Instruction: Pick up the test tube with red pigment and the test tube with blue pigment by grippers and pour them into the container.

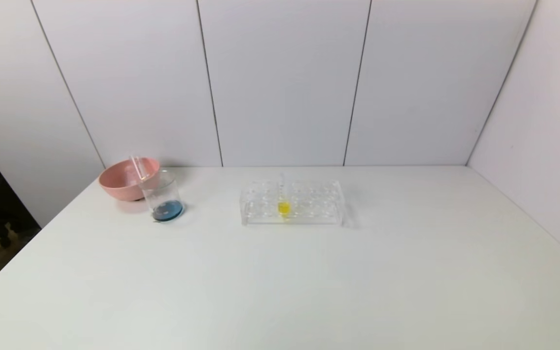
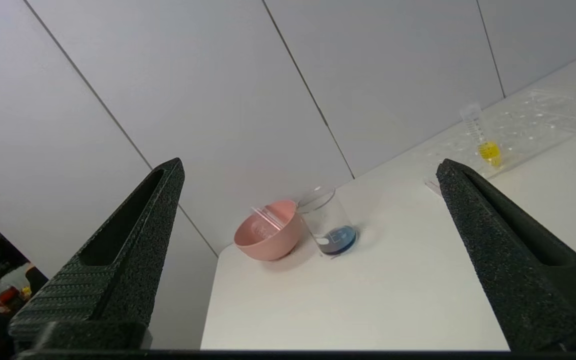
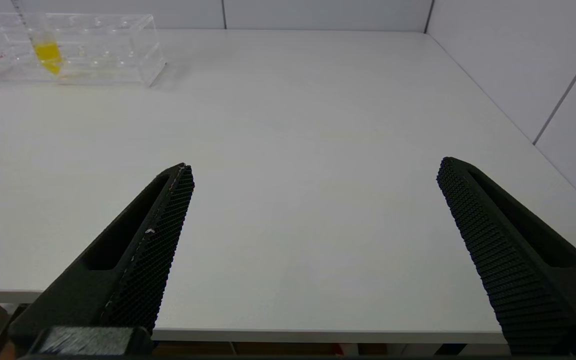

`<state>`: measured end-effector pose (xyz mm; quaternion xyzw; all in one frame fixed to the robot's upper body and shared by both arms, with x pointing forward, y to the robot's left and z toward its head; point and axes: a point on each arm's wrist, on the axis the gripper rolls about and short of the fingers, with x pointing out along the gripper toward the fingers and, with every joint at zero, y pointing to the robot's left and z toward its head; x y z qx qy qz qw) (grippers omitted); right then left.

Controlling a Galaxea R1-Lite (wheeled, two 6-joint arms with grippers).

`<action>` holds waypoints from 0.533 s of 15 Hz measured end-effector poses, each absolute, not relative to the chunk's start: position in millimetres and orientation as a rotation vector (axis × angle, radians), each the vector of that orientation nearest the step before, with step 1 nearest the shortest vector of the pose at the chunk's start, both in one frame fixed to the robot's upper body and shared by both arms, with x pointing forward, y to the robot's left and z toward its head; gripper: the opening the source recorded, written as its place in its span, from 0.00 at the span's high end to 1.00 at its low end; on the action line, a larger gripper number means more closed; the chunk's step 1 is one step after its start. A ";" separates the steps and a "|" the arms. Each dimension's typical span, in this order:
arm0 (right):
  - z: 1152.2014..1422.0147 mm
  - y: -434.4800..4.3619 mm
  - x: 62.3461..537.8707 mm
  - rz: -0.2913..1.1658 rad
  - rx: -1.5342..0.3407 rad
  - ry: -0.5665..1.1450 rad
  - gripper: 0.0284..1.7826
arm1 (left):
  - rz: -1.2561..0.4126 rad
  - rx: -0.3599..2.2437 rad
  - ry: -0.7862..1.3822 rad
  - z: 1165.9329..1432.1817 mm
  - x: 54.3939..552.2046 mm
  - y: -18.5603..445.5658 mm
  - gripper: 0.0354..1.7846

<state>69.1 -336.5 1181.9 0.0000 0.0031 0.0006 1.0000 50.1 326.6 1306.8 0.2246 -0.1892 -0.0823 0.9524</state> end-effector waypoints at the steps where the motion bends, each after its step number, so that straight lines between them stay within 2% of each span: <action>1: 1181.9 -336.5 69.1 0.001 0.000 0.006 0.00 | -0.172 0.456 -0.377 1292.8 49.3 326.7 0.01; 8: 1181.9 -336.5 69.1 0.001 0.000 0.006 0.00 | -0.203 0.380 -0.270 1214.9 62.9 327.5 0.01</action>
